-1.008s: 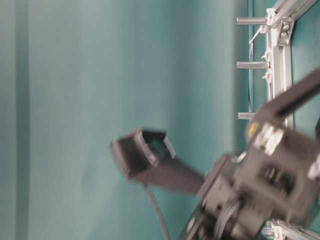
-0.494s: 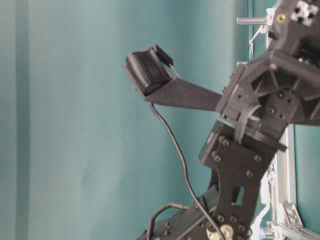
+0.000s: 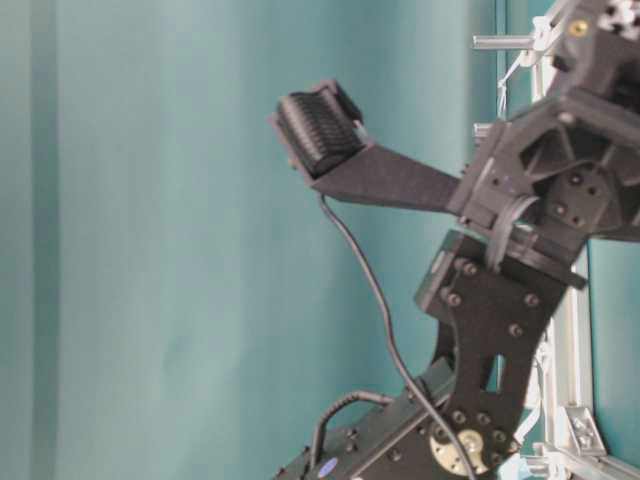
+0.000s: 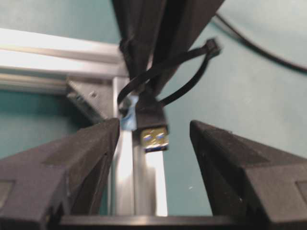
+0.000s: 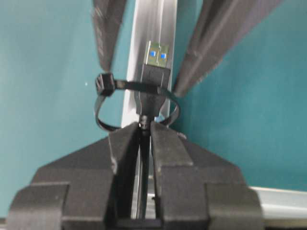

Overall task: Insert the wire through the string loop located on the right side.
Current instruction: 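Move the left gripper to the plug and grasp it beyond the loop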

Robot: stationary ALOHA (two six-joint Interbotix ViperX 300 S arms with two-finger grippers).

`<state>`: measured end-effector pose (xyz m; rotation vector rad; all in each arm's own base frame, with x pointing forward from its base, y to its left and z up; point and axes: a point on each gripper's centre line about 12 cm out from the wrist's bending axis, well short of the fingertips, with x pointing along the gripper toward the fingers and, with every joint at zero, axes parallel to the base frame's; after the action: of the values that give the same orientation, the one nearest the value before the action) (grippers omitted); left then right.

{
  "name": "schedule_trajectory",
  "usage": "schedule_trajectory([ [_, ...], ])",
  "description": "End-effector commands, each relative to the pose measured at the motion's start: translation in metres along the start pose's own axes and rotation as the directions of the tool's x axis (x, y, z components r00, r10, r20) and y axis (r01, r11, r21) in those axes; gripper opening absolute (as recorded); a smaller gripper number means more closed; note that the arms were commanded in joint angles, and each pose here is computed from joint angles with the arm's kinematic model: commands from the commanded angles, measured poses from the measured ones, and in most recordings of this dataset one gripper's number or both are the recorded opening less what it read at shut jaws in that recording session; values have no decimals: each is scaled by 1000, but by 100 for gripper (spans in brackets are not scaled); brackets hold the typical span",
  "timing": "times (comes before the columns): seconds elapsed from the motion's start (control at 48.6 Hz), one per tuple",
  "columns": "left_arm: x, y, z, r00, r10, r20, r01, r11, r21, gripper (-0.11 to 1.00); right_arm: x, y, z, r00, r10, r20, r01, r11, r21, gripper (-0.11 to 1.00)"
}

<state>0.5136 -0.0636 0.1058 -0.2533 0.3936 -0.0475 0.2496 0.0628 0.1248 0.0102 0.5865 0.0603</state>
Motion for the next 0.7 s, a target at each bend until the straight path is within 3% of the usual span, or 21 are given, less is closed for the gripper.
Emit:
schedule_trajectory([
  [0.0, -1, -1, 19, 999, -5, 42, 5, 1000, 9, 66, 0, 0, 6, 1000, -3, 28, 3, 1000, 2, 10],
  [0.494, 0, -2, 24, 998, -10, 55, 9, 1000, 15, 64, -1, 0, 6, 1000, -4, 31, 4, 1000, 0, 10],
  [0.555, 0, -5, 23, 999, -14, 50, 13, 1000, 18, 57, 0, -1, 6, 1000, -7, 30, 7, 1000, 2, 10],
  [0.679, -1, -8, 22, 999, -17, 40, 16, 1000, 20, 23, -1, -1, 6, 1000, -6, 30, 6, 1000, 2, 10],
])
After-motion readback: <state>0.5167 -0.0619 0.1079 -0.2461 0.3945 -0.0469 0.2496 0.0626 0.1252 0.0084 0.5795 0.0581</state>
